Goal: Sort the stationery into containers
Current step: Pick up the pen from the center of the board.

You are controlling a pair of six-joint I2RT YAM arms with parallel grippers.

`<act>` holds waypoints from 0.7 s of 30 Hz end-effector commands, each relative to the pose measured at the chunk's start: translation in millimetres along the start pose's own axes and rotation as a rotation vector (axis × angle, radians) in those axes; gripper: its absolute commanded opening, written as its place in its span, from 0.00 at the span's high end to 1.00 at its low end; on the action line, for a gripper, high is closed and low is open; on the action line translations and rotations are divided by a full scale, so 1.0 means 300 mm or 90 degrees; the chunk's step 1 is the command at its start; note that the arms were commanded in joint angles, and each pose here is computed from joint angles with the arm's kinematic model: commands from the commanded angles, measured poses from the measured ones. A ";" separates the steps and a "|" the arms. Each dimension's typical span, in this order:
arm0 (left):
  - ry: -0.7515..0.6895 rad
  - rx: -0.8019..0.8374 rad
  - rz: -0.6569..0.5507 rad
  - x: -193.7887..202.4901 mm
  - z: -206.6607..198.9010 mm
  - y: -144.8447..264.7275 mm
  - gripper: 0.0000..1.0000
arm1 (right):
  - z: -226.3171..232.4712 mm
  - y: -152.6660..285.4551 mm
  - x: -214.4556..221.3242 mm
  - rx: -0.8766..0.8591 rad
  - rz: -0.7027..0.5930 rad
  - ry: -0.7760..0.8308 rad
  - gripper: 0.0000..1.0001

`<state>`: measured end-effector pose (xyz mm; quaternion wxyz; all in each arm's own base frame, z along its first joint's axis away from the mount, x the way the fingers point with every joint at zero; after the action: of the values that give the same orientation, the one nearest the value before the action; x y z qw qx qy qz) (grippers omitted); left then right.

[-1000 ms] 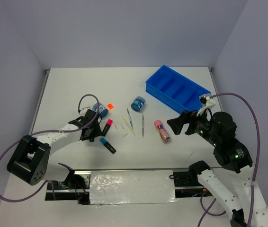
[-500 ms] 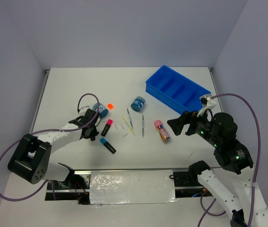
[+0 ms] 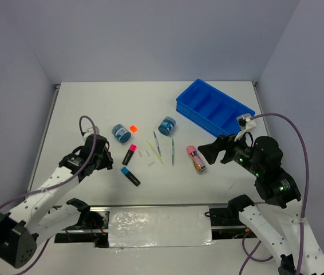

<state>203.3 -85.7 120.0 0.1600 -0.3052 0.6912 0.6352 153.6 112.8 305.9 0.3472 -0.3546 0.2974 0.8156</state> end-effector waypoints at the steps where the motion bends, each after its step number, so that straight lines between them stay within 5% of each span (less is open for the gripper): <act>1: -0.019 0.081 -0.061 -0.079 -0.041 0.133 1.00 | 0.030 -0.055 -0.026 -0.044 -0.008 -0.001 0.00; 10: -0.116 0.186 -0.234 -0.287 -0.072 0.453 1.00 | 0.024 -0.308 -0.089 -0.004 0.053 -0.039 0.00; 16: -0.209 0.157 -0.316 -0.328 -0.025 0.518 1.00 | 0.104 -0.570 -0.137 0.070 0.088 -0.007 0.00; 21: -0.166 0.136 -0.377 -0.317 0.016 0.515 1.00 | 0.155 -0.784 -0.199 0.094 0.089 -0.011 0.01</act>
<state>176.1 -68.4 283.9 0.4338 -0.3630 0.6429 0.5165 322.6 250.9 302.3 0.2758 -0.2906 0.3794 0.8340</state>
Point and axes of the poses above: each gripper's point midway between its finger pads, its own y axis back along the fingers, its own z axis along the line the jaws close on, x = y × z, the point moved 4 cm from there along y, back along the fingers, and after that the axes turned 11 degrees about -y, right-handed, at the moved point
